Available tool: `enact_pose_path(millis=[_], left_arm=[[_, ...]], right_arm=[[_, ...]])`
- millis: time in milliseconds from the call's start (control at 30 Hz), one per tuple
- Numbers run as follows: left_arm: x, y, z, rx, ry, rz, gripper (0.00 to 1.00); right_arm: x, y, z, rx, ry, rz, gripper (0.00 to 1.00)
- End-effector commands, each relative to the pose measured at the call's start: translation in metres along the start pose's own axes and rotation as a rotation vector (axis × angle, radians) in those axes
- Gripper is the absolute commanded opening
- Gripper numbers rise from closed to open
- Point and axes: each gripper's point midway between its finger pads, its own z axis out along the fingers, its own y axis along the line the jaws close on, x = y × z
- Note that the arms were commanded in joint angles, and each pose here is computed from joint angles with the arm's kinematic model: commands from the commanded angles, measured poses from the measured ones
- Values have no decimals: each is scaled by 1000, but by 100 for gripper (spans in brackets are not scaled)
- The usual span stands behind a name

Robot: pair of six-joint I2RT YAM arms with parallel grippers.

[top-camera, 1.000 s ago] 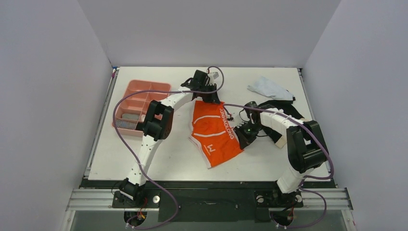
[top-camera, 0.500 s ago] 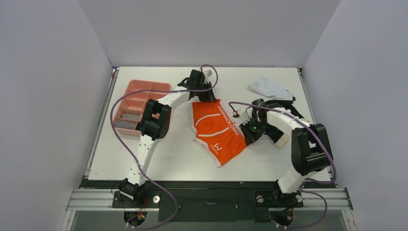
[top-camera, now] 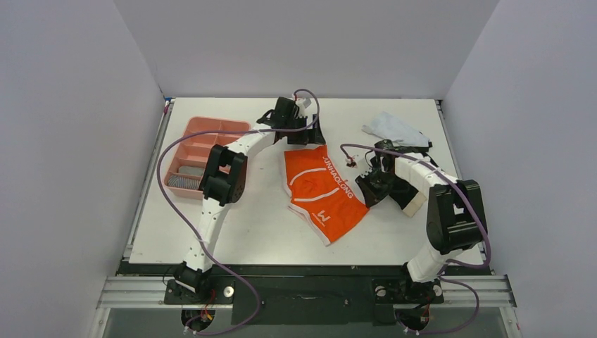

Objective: Roll the underwear
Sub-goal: Flatten out the underwear at the center of the board.

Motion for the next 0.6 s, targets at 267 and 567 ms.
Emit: enact_pose_path(millis=[267,567], left_arm=[[-14,-13,-99,-82,-32,296,97],[15,33,-138,-306,16,442,97]], right_arm=[[-19,-20,-37,120,-93,7,38],[-37,-1,-38,96,-122,-55,41]])
